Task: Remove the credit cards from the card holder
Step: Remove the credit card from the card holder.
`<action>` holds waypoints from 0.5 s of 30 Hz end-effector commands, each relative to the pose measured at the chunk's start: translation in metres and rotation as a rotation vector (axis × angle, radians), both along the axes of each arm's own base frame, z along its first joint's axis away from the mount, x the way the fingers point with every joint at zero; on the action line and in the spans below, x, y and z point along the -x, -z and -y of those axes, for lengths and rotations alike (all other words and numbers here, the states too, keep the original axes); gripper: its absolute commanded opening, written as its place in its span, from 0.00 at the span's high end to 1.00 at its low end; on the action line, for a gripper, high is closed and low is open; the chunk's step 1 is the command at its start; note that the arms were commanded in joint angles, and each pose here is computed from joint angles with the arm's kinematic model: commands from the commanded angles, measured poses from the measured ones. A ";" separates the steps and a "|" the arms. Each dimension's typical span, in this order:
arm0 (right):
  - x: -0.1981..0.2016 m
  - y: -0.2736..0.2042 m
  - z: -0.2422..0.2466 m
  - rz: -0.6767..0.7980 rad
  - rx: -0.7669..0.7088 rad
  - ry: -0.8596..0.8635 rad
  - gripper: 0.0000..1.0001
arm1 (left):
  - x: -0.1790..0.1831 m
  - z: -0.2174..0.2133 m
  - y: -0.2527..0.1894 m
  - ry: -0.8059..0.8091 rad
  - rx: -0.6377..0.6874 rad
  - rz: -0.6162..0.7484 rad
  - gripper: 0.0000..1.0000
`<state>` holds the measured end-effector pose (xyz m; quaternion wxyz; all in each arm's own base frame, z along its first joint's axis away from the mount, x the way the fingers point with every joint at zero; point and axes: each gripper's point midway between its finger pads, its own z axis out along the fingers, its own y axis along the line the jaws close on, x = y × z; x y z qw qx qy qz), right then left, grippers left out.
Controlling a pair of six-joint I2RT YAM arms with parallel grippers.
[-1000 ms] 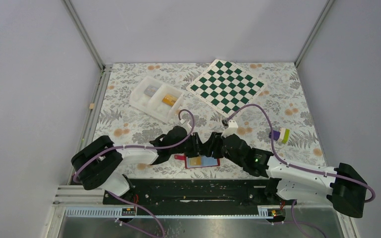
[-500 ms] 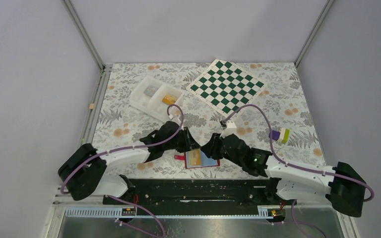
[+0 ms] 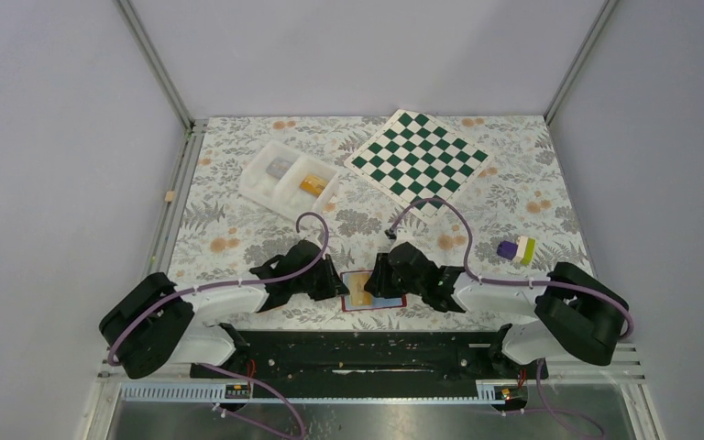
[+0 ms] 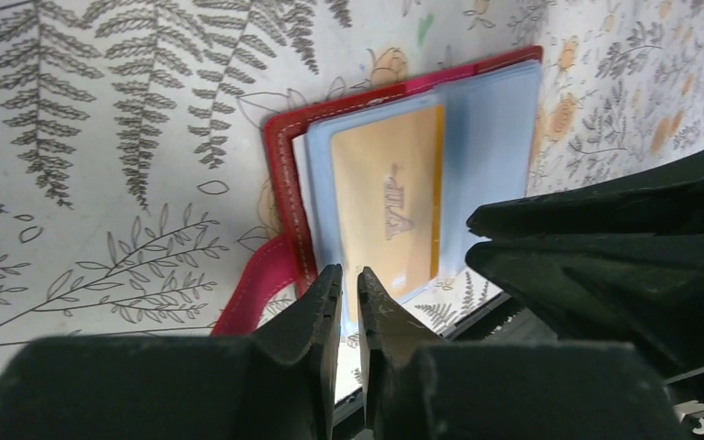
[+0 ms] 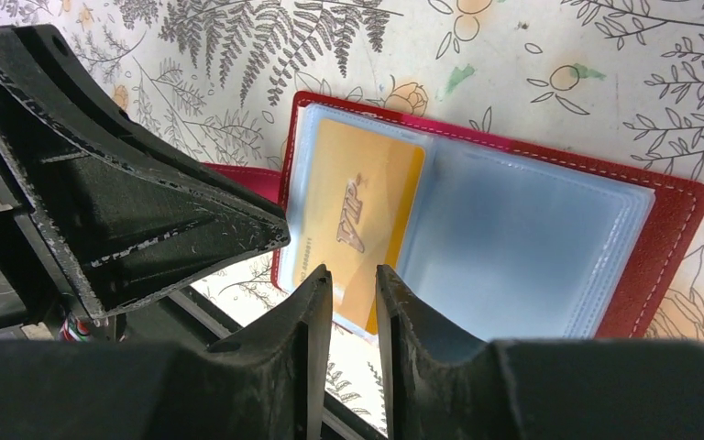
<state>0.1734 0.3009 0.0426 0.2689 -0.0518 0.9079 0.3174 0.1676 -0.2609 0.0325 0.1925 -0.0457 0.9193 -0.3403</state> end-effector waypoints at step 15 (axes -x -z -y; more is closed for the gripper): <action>-0.014 0.013 -0.007 -0.010 0.006 -0.002 0.66 | -0.001 -0.007 0.020 -0.028 -0.028 -0.031 0.88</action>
